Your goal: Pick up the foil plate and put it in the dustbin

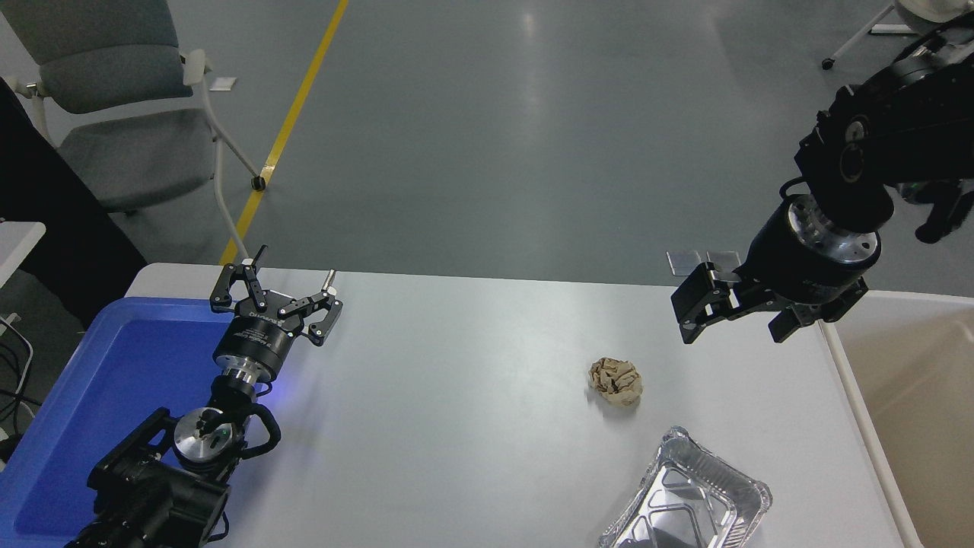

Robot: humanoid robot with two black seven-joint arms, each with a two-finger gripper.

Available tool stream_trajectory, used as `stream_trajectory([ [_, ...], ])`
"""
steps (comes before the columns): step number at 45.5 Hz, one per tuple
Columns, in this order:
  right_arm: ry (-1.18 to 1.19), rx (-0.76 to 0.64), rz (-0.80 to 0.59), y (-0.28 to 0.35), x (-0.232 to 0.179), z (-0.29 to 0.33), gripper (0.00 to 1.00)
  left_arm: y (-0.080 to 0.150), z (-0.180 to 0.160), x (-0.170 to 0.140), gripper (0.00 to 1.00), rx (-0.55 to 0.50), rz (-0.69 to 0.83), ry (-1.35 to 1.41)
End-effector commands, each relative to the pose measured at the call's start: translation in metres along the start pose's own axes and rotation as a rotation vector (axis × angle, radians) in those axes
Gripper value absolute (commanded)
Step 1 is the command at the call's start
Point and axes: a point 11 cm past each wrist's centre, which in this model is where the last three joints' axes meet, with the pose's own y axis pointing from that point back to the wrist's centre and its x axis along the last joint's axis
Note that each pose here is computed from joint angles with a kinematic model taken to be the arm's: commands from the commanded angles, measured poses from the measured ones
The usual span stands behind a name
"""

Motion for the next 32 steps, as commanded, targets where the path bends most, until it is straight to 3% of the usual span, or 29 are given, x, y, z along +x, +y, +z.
stream_trajectory([
  [1,-0.001,0.000,-0.002,-0.0020,0.0002,0.0003,1.00,0.0000,0.0000,-0.0001,0.99,0.000,-0.001,0.000],
  [32,-0.020,0.034,-0.001,-0.0021,-0.0018,0.0003,1.00,0.0000,0.0001,0.0001,0.99,-0.001,0.001,0.002],
])
